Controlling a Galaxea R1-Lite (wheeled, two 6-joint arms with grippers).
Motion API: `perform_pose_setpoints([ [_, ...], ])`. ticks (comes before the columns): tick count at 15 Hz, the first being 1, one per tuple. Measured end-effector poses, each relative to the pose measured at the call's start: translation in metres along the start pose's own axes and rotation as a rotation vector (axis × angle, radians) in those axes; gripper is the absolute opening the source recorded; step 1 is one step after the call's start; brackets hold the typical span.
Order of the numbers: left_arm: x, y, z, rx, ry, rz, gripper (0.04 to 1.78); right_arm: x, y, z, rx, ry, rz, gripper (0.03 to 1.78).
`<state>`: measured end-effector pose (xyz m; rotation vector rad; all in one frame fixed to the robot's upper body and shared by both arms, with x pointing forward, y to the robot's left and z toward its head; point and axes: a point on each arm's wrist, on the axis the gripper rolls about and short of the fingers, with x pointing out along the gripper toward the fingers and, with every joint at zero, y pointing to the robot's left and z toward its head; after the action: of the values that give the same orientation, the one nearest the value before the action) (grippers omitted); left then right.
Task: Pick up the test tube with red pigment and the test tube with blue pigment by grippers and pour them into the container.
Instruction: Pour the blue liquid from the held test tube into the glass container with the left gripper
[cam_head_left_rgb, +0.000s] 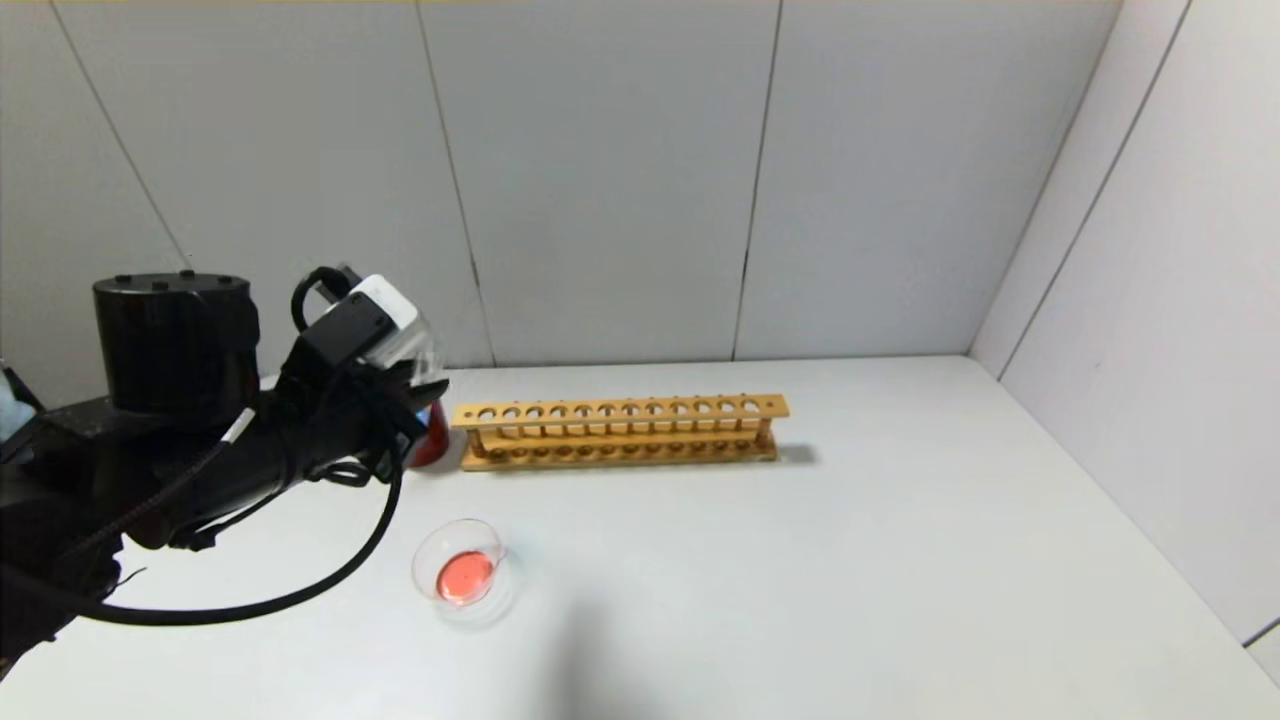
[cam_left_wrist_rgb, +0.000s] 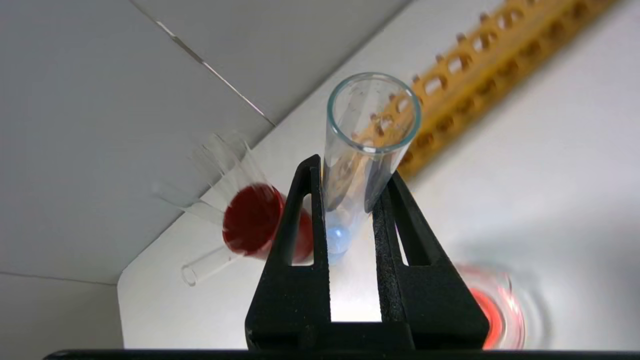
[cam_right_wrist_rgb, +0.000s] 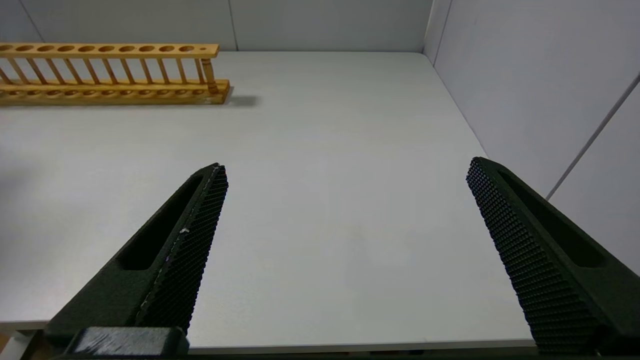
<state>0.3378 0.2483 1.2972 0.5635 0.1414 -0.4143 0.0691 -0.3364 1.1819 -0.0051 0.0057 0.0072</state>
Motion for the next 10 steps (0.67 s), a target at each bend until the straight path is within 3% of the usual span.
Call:
perform_pose_setpoints([
  [4, -0.008, -0.009, -0.029, 0.177, 0.021, -0.017, 0.31, 0.0, 0.0, 0.0, 0.0, 0.0, -0.001, 1.75],
  [10, 0.001, 0.003, -0.059, 0.464, 0.017, -0.113, 0.31, 0.0, 0.0, 0.0, 0.0, 0.0, 0.0, 1.75],
])
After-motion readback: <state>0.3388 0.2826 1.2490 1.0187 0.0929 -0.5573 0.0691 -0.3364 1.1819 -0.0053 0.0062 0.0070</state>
